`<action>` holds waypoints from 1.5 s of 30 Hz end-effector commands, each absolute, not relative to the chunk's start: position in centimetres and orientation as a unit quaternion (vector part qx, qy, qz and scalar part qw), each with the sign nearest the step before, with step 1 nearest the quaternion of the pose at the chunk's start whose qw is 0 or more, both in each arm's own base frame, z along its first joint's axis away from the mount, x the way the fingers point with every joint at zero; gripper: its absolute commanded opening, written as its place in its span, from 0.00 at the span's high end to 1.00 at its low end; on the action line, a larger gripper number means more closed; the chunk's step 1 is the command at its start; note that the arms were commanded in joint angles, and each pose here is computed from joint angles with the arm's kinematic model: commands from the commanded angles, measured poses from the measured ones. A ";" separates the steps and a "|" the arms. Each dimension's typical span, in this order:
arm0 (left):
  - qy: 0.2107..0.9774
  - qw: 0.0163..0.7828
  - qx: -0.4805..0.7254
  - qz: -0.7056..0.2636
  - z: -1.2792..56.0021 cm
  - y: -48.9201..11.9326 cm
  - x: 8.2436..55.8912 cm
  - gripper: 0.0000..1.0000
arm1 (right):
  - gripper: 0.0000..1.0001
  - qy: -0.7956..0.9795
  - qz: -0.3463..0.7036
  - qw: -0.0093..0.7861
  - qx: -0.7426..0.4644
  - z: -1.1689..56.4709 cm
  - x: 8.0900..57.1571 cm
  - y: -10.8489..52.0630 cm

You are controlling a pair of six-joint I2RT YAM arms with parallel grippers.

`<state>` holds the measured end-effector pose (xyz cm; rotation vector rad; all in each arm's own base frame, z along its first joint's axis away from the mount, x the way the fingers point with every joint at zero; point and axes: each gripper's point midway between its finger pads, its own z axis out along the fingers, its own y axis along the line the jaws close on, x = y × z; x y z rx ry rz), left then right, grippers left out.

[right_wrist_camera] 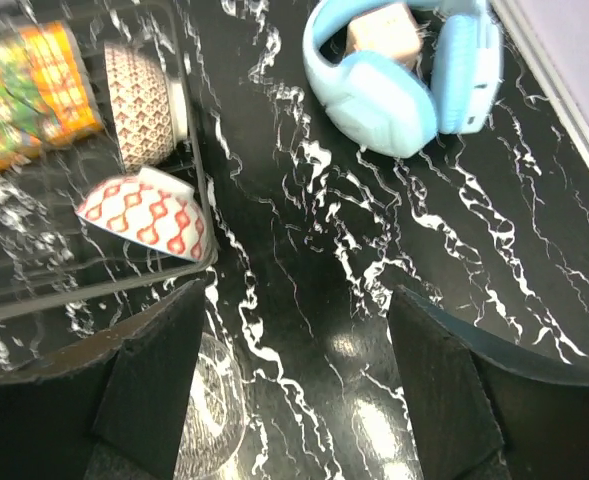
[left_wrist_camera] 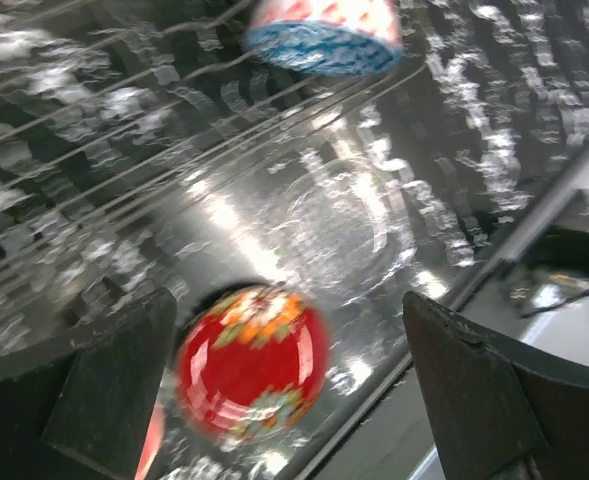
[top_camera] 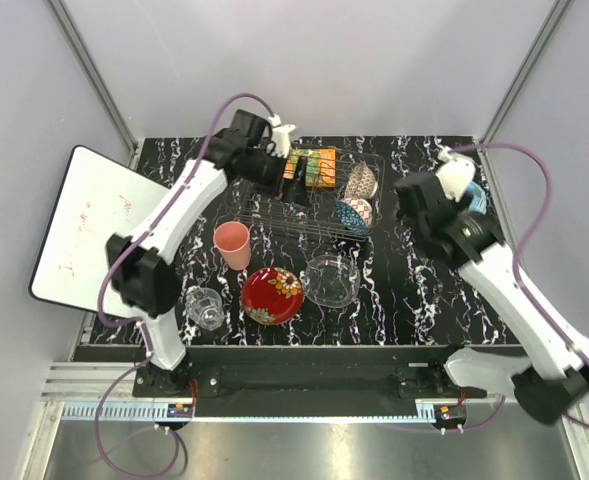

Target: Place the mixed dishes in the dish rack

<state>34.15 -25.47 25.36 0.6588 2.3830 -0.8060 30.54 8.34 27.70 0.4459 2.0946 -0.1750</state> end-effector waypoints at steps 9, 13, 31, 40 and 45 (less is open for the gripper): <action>0.833 0.109 0.150 -0.522 24.6 -39.4 34.8 0.01 | 0.18 0.779 0.022 0.570 0.260 28.9 26.6 4.8; 0.812 0.118 0.132 -0.556 24.3 -41.6 36.8 0.05 | 0.19 0.772 0.021 0.576 0.267 29.1 26.4 4.4; 0.837 0.124 0.033 -0.532 19.4 -44.0 39.9 0.34 | 0.19 0.769 0.022 0.581 0.264 29.3 26.0 4.1; 0.838 0.117 0.024 -0.533 17.7 -45.1 40.0 0.34 | 0.20 0.768 0.017 0.583 0.265 29.1 25.5 3.6; 0.841 0.119 0.027 -0.527 16.9 -45.2 40.1 0.40 | 0.20 0.769 0.013 0.582 0.265 28.9 25.5 3.5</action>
